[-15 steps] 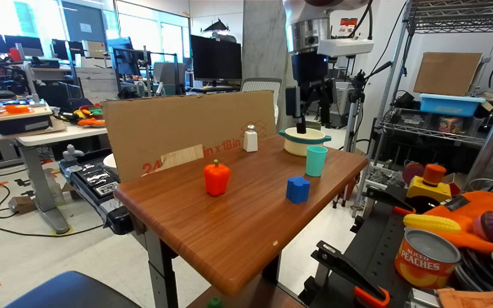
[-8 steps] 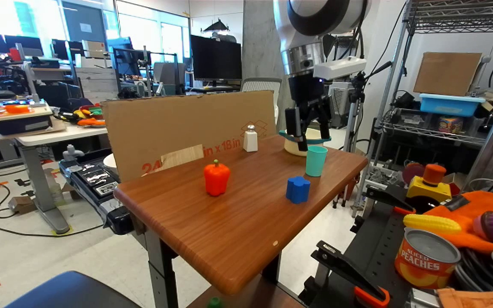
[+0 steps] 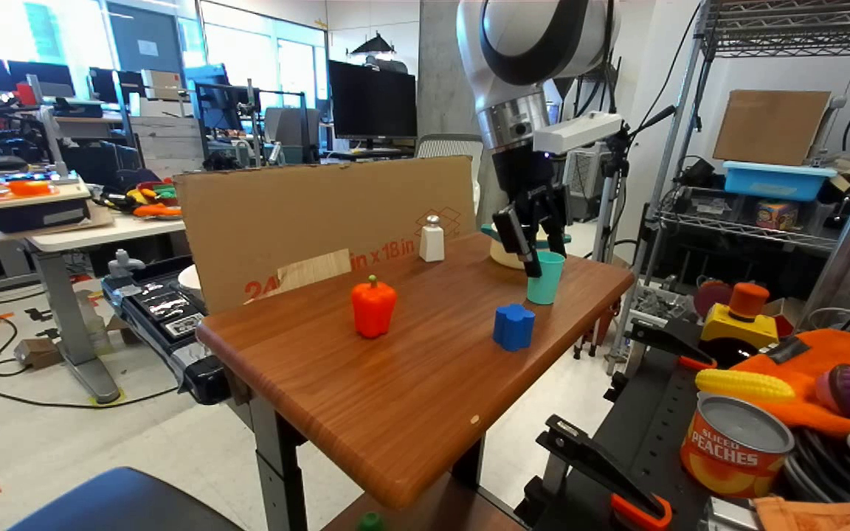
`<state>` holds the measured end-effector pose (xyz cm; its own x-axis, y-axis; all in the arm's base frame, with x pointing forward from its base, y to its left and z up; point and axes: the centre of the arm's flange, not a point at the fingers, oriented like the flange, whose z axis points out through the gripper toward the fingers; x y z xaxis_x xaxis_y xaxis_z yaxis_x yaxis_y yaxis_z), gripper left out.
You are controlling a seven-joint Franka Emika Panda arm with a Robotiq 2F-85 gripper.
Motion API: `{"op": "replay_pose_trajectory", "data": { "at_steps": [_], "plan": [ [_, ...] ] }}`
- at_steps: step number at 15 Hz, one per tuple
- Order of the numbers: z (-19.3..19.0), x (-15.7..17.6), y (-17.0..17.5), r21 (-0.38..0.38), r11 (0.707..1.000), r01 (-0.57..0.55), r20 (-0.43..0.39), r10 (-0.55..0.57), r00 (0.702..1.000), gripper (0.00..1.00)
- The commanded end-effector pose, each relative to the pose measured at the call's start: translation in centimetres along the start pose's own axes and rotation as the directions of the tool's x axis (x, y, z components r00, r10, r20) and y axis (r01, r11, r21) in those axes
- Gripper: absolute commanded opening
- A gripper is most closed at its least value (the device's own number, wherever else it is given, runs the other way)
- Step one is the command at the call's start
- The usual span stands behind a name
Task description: Pick up the cup and put it in the bowl
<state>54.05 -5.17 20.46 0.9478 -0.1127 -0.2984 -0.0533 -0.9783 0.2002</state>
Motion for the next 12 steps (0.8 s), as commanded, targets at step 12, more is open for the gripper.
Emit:
{"op": "replay_pose_trajectory", "data": {
  "at_steps": [12],
  "plan": [
    [-9.6, 0.0, 7.5, 0.075, 0.993, -0.09, -0.118, 0.098, 0.988, 0.17]
  ]
}}
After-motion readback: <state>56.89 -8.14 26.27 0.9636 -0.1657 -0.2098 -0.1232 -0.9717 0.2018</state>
